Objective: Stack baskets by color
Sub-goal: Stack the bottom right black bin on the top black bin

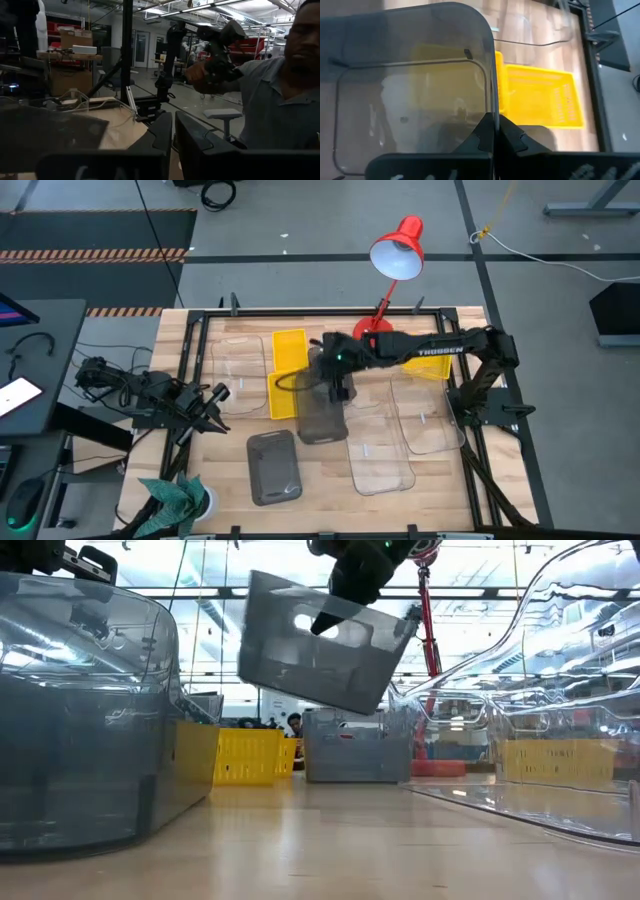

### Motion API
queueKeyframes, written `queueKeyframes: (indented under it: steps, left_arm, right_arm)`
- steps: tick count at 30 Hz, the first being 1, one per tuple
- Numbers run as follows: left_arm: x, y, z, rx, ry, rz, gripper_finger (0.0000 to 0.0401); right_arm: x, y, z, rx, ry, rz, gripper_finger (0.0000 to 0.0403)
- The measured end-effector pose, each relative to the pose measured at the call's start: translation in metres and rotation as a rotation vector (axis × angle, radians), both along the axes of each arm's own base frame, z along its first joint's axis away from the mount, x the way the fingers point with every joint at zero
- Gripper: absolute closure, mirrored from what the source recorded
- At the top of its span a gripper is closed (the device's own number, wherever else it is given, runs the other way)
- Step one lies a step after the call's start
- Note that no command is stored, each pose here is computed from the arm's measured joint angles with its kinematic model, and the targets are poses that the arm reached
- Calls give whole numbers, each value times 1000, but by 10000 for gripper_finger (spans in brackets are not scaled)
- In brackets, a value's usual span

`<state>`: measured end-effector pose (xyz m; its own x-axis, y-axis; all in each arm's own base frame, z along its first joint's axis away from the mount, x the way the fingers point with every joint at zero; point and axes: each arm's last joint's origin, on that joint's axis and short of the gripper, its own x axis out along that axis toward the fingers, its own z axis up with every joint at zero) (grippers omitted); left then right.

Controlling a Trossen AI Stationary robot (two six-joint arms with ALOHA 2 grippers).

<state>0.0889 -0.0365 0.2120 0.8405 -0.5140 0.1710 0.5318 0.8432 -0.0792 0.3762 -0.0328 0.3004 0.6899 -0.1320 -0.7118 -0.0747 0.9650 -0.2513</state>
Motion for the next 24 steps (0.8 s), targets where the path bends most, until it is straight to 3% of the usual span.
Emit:
queueKeyframes:
  steps: [12,20,24]
  left_arm:
    - [0,0,0,0,1,-1,372]
    - [0,0,0,0,0,-1,366]
    - [0,0,0,0,0,0,363]
  right_arm:
    - [-30,-54,30,-88,-49,-71,398]
    - [-36,-94,23,-194,9,-97,398]
    - [-44,-109,18,-189,54,-89,398]
